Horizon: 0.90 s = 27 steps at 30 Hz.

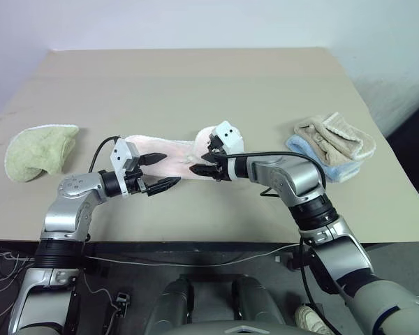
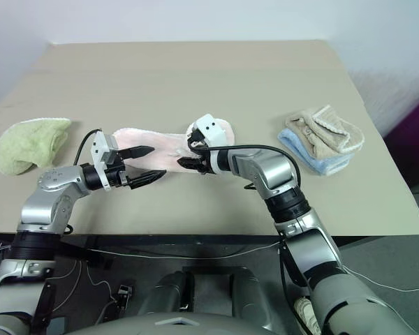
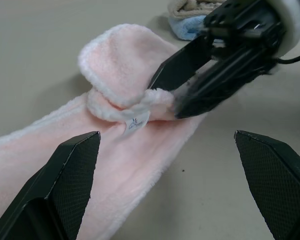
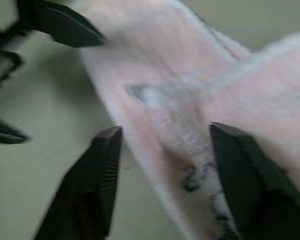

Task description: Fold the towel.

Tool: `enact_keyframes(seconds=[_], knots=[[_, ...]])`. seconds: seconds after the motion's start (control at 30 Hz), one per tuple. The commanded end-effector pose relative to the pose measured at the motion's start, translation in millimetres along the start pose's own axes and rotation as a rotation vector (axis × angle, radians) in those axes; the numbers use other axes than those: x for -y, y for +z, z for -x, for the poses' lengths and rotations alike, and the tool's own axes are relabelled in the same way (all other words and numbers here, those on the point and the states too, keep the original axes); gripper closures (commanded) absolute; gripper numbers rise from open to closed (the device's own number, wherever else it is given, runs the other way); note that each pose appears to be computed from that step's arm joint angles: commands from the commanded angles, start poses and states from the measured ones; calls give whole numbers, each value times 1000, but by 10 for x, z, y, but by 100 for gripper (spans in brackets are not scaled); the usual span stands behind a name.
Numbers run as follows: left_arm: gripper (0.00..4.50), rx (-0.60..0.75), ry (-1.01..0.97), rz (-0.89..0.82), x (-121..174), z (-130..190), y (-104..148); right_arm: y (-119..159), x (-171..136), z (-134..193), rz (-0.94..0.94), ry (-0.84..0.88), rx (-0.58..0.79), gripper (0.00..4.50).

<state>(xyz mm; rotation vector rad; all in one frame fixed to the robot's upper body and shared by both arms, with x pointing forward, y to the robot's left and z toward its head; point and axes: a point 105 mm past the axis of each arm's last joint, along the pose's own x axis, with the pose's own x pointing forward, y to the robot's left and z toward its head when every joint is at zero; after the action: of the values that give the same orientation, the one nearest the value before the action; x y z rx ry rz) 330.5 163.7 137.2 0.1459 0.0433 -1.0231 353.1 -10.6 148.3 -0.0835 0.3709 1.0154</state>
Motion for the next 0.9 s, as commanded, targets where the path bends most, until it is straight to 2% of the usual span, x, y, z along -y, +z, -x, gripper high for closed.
enact_keyframes(seconds=[0.03,0.07,0.17,0.2,0.37,0.57,0.63,0.7,0.8,0.9], knots=[[0,43,25,-27,-22,40,113,363,-161,221,103,37,164,28],[0,52,43,-20,-44,60,122,409,-164,275,121,29,191,4],[0,82,114,16,-120,131,133,470,-115,390,164,-4,230,4],[0,91,150,37,-148,158,117,477,-18,404,151,-45,240,21],[0,140,312,150,-239,267,51,389,375,325,118,-166,246,166],[0,205,409,245,-225,404,66,251,537,97,108,-176,227,362],[0,227,468,279,-260,497,68,90,553,-25,127,-176,170,430],[0,241,505,302,-287,554,72,-31,564,-100,127,-173,131,430],[0,240,585,353,-327,637,14,-355,593,-236,138,-183,32,430],[0,227,615,384,-301,648,-35,-391,604,-269,132,-185,36,430]])
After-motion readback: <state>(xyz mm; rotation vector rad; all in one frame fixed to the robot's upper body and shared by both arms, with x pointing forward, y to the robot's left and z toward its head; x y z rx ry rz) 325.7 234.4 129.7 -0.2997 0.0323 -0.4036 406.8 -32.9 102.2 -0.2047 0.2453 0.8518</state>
